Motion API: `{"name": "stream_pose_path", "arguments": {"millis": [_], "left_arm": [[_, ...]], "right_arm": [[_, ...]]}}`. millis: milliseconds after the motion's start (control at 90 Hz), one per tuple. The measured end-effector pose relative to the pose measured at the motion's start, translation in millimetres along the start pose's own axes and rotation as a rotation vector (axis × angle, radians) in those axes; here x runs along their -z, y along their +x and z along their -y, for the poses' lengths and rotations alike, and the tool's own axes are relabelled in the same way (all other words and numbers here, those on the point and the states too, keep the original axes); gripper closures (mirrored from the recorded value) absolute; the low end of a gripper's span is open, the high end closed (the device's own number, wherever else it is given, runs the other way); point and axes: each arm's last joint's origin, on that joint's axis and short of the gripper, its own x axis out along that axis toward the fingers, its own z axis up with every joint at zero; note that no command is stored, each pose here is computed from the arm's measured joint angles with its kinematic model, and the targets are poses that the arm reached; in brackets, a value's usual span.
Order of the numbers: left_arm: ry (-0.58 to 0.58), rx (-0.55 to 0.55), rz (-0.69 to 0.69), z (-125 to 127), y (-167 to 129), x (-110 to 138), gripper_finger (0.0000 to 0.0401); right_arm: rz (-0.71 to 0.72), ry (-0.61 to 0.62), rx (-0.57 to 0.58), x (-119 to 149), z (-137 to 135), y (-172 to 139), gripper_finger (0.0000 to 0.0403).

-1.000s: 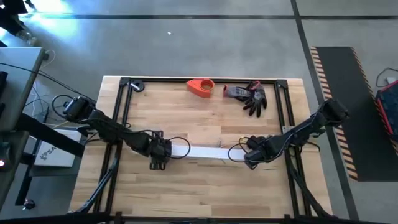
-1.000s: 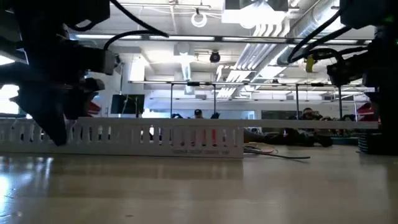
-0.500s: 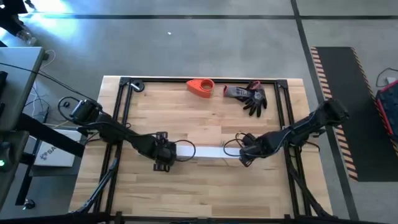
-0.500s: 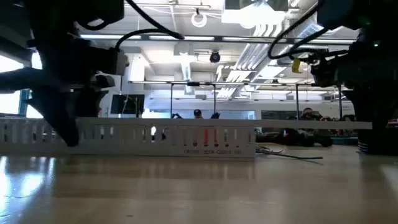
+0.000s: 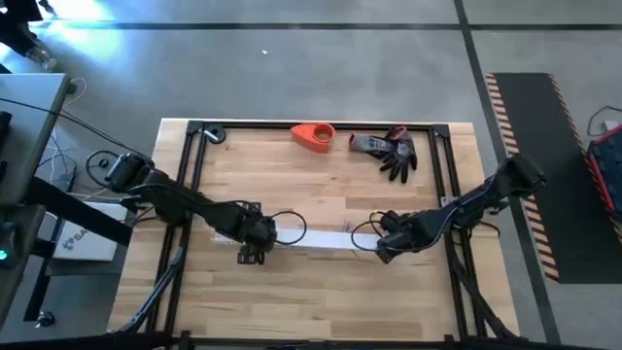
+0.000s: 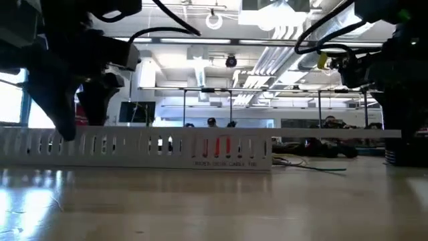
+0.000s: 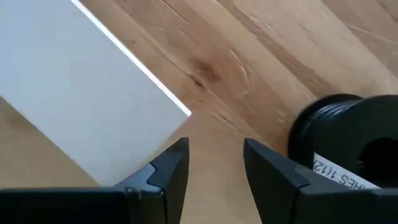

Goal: Ziptie cables
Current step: Close the white cable duct

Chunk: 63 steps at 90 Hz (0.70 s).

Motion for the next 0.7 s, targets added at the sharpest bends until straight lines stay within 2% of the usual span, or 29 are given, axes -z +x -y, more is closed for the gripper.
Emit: {"name": "stream_pose_path", "arguments": {"millis": [144, 278, 544, 700], "left_arm": [[-0.019, 0.007, -0.055, -0.2, -1.8, 5.9, 0.0107], [-0.025, -0.054, -0.133, 0.4, -2.3, 16.8, 0.0107], [-0.021, -0.064, -0.059, 10.9, 11.9, 24.3, 0.0113], [-0.042, -0.045, -0.016, 15.2, 15.7, 24.2, 0.0141]], "right_arm": [[-0.001, -0.002, 0.002, 0.1, 0.2, 0.0, 0.0265], [0.000, -0.008, 0.004, 0.1, 0.4, 0.1, 0.0265], [-0.005, -0.046, 0.024, 3.1, 1.8, -0.5, 0.0265], [-0.117, -0.064, 0.089, 13.4, 8.9, -2.1, 0.0265]]}}
